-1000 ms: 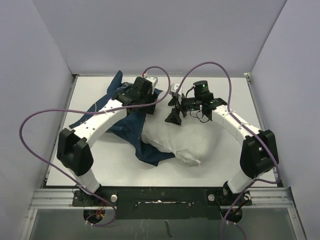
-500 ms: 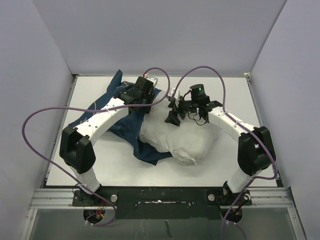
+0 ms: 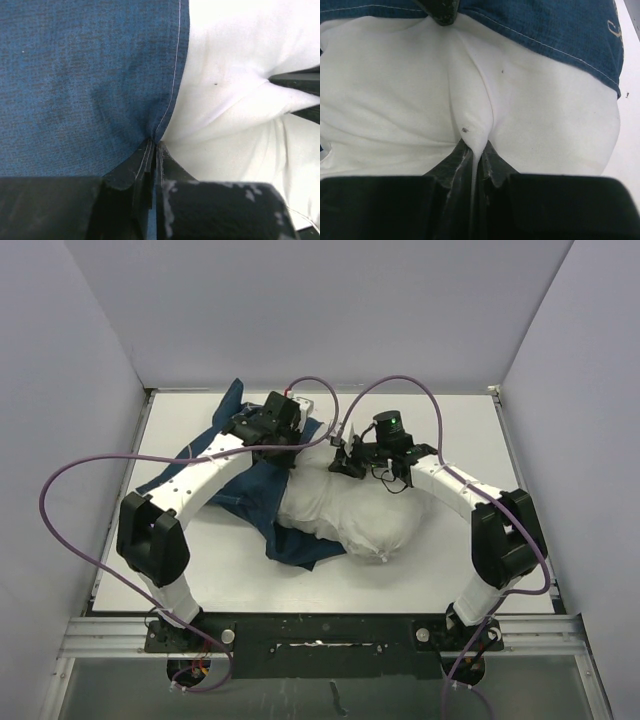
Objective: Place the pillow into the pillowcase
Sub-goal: Stuff the pillow into the pillowcase.
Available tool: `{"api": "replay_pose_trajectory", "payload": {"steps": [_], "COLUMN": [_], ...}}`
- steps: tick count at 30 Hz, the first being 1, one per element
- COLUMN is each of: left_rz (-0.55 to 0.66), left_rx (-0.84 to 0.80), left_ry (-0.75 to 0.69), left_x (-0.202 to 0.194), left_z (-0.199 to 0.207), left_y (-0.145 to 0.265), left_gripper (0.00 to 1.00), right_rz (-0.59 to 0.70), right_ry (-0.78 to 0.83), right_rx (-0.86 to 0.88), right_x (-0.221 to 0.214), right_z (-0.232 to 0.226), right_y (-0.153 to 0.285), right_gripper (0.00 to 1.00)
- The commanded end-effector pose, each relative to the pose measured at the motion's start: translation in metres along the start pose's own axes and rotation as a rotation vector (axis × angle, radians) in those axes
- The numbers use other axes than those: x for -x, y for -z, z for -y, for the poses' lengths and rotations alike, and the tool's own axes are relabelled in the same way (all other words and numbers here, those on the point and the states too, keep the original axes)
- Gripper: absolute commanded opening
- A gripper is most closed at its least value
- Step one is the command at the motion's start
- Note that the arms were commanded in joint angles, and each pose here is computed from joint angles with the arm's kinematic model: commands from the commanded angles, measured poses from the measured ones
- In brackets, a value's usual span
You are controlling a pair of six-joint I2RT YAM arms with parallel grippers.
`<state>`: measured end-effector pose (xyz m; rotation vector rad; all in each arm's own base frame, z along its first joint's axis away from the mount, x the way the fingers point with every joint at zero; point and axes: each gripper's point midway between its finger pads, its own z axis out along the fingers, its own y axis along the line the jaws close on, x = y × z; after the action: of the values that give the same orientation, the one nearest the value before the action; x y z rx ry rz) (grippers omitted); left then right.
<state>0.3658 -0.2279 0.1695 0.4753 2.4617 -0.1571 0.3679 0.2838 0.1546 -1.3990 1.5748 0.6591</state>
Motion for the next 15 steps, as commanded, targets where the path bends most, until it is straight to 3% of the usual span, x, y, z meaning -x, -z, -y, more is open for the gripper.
{"api": "replay_pose_trajectory", "payload": {"steps": [1, 5, 10, 15], "left_rz": [0.101, 0.21, 0.21, 0.273], "left_rx": [-0.288, -0.624, -0.868, -1.051], "left_ry": [0.026, 0.101, 0.205, 0.249], "left_x": [0.03, 0.066, 0.084, 0.113], "left_z": [0.041, 0.097, 0.128, 0.15], "left_y": [0.053, 0.093, 0.101, 0.102], "left_gripper": [0.0, 0.0, 0.0, 0.0], "right_rz": [0.025, 0.078, 0.168, 0.272], "right_ry": [0.023, 0.022, 0.098, 0.233], "right_rx": [-0.053, -0.12, -0.23, -0.384], "right_x": [0.011, 0.031, 0.071, 0.126], "right_z": [0.015, 0.031, 0.062, 0.095], "right_y": [-0.002, -0.001, 0.013, 0.062], "right_gripper": [0.0, 0.0, 0.0, 0.0]}}
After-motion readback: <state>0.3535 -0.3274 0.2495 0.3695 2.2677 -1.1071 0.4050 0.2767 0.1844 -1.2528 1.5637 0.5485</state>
